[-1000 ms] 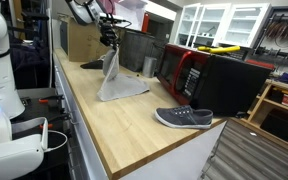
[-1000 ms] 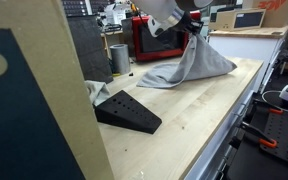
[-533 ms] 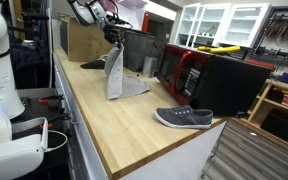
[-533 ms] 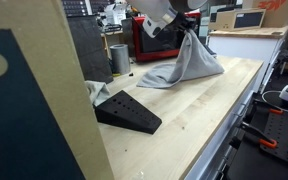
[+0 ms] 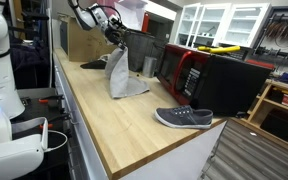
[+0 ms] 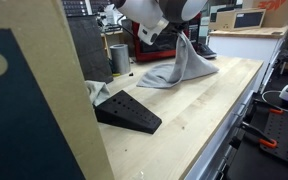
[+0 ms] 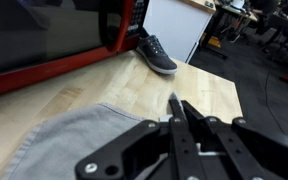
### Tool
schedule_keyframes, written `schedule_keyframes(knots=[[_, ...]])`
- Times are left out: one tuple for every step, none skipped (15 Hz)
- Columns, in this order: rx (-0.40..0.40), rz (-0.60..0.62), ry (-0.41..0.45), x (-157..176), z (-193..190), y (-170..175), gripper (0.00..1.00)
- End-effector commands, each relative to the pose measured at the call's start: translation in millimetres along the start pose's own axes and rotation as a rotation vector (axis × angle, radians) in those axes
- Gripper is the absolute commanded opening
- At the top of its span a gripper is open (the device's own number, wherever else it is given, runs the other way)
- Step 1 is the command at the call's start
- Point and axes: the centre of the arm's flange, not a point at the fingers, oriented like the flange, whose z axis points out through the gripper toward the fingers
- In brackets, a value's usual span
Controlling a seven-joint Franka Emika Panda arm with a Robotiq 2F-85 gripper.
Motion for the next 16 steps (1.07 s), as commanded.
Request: schedule_keyframes(knots=[[-0.022,-0.097,-0.051,4.8,-7.7,21.1,0.02],[-0.027,-0.112,-0.06,7.4,-8.8,25.8,0.02],[-0.033,-0.114,-0.071,9.9,-10.4,31.9,0.02],[-0.046,-0.082,-0.072,11.5,-13.8,38.8,0.02],[-0.06,-0.047,-0.075,11.3,-17.5,44.4,0.02],[-0.072,-0.015,-0.07,9.6,-22.9,50.5,0.02],[-0.087,0.018,-0.071,7.6,-28.3,55.7,0.02],[-0.104,0.059,-0.071,6.3,-33.9,60.8,0.02],[-0.118,0.088,-0.07,4.7,-39.3,64.3,0.02],[-0.135,0.123,-0.071,4.8,-44.7,67.7,0.02],[-0.155,0.156,-0.076,6.2,-49.3,70.6,0.02],[-0.18,0.19,-0.086,8.6,-53.4,73.2,0.02],[-0.205,0.221,-0.097,11.9,-57.0,75.2,0.02],[-0.238,0.261,-0.114,15.1,-60.1,78.3,0.02],[-0.261,0.299,-0.122,18.4,-63.0,81.0,0.02],[-0.291,0.344,-0.128,22.3,-65.9,83.9,0.02]])
